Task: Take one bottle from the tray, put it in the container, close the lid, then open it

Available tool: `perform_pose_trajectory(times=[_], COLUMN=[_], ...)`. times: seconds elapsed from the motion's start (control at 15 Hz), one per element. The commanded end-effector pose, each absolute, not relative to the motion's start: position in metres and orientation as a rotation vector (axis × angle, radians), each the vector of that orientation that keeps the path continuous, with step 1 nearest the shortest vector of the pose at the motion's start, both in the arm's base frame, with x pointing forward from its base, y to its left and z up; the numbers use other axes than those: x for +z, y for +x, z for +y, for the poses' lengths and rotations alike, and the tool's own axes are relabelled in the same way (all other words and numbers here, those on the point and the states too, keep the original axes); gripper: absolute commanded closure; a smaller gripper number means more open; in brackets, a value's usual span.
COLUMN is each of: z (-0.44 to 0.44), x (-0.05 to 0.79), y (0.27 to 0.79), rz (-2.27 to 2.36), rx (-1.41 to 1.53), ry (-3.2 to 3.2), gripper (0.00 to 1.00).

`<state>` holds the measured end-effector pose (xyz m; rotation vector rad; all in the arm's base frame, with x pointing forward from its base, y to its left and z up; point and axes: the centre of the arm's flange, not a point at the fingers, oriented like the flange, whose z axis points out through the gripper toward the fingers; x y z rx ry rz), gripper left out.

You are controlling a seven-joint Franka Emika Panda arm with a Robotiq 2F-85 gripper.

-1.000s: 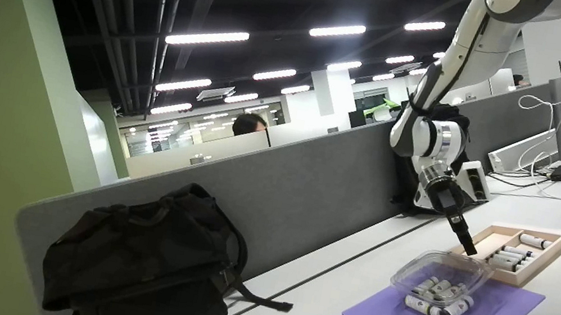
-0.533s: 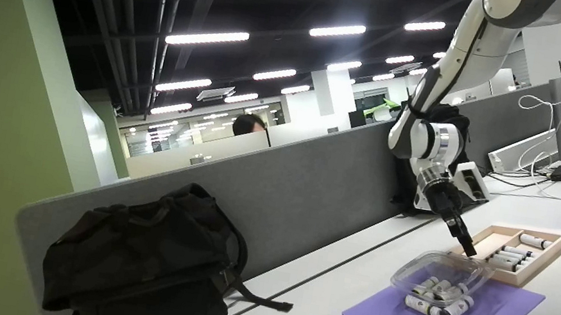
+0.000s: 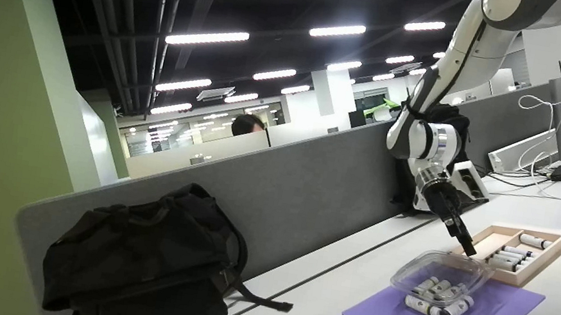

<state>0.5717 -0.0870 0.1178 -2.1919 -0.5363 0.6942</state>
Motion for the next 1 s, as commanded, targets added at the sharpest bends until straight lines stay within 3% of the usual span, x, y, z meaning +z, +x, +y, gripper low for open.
perform_pose_trajectory(times=[0.0, 0.93], z=[-0.091, -0.091], x=[0.127, 0.114], y=[0.574, 0.571], rz=[-0.511, -0.544], rx=[0.718, 0.695], ry=[-2.205, -2.195], gripper=[0.00, 0.00])
